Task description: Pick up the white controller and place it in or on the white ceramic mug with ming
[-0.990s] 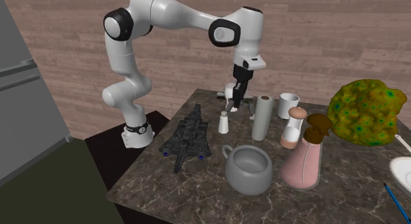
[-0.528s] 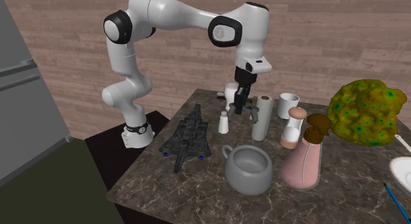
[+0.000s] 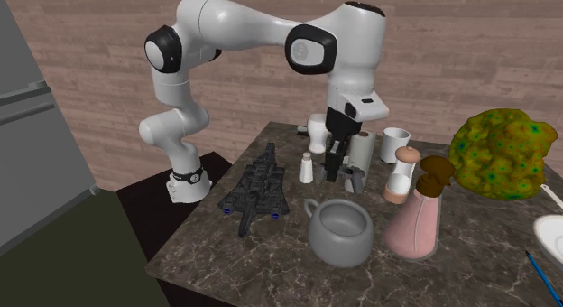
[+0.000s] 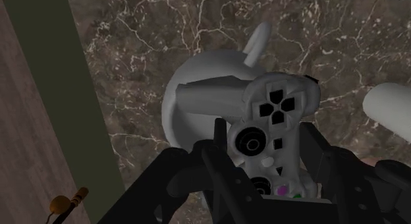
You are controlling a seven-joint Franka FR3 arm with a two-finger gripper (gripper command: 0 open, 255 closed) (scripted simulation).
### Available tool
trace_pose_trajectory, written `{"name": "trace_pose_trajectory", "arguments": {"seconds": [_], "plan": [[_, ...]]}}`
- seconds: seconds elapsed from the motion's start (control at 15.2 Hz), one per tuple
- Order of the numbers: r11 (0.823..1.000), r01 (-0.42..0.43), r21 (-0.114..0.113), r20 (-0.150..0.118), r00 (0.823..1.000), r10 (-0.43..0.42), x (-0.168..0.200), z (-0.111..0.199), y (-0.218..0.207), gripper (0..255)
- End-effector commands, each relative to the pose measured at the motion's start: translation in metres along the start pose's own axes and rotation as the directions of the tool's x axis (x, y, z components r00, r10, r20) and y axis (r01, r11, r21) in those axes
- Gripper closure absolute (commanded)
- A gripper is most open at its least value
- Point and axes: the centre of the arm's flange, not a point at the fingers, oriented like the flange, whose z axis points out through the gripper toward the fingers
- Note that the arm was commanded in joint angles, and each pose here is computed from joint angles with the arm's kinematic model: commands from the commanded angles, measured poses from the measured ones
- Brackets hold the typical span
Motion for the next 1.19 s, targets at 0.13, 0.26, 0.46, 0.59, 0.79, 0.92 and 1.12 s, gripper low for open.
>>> {"name": "trace_pose_trajectory", "arguments": {"seconds": [0.13,0.26,0.46,0.59,0.79,0.92,1.12], "plan": [[1.000,0.001,-0.001,0.000,1.000,-0.001,0.008,0.010,0.016,255],[1.000,0.001,-0.001,0.000,1.000,-0.001,0.009,0.020,0.016,255],[1.000,0.001,-0.001,0.000,1.000,-0.001,0.009,0.036,0.016,255],[1.000,0.001,-0.001,0.000,1.000,-0.001,0.009,0.046,0.016,255],[1.000,0.001,-0.001,0.000,1.000,-0.001,0.010,0.062,0.016,255],[1.000,0.001,-0.001,0.000,1.000,-0.001,0.010,0.073,0.016,255],[1.000,0.001,-0.001,0.000,1.000,-0.001,0.010,0.074,0.016,255]]}}
